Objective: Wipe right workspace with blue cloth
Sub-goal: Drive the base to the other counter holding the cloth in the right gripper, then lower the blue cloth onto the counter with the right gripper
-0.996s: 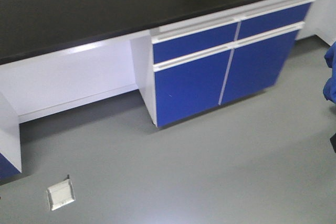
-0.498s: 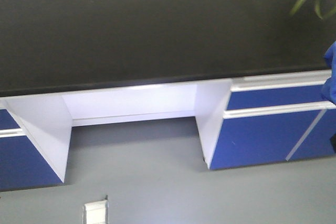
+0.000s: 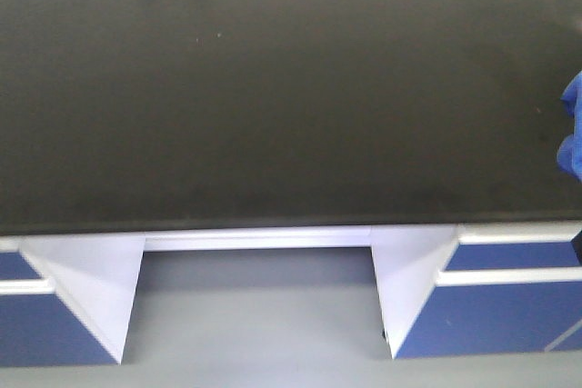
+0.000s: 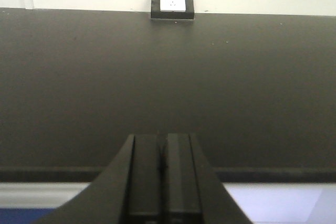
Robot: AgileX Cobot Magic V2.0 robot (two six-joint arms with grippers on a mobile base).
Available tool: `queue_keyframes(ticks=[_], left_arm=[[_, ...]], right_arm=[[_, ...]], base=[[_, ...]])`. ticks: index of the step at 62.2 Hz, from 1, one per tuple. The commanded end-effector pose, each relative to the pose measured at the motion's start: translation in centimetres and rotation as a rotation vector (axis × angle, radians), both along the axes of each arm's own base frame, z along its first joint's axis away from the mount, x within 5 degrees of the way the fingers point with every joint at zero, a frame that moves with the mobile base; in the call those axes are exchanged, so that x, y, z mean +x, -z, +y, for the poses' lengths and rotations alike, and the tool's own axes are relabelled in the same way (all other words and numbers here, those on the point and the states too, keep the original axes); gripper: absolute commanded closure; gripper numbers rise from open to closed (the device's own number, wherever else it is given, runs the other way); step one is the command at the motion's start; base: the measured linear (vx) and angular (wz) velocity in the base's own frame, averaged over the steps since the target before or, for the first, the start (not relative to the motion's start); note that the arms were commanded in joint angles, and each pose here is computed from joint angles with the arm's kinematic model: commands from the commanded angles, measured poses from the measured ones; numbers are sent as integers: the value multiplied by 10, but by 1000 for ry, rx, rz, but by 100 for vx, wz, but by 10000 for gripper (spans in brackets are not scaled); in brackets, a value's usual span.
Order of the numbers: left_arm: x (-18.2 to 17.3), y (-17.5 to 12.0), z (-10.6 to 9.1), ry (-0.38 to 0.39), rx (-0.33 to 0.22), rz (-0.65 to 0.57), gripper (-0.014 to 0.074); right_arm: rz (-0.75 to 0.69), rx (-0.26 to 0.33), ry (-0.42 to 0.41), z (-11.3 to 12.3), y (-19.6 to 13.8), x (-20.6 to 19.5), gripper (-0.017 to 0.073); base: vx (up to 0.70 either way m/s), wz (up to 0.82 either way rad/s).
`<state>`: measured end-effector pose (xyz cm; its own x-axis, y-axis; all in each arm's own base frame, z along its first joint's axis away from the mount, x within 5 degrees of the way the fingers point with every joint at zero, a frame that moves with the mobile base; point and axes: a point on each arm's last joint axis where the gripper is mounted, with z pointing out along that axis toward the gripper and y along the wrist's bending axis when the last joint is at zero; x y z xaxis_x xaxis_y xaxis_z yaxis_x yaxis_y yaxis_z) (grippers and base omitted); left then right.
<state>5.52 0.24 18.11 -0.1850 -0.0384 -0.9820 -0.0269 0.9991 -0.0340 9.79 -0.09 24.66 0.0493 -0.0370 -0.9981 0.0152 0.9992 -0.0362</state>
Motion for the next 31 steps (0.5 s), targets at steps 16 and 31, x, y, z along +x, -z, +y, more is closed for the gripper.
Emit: queue_keyframes(ticks=[16,31], left_arm=[[1,2,-1,15,-8,-65,599],[1,2,-1,15,-8,-65,599]], right_arm=[[-105,-13,21,-2,-16,1,559],[-105,-13,21,-2,-16,1,559]], base=[[34,4],[28,2]])
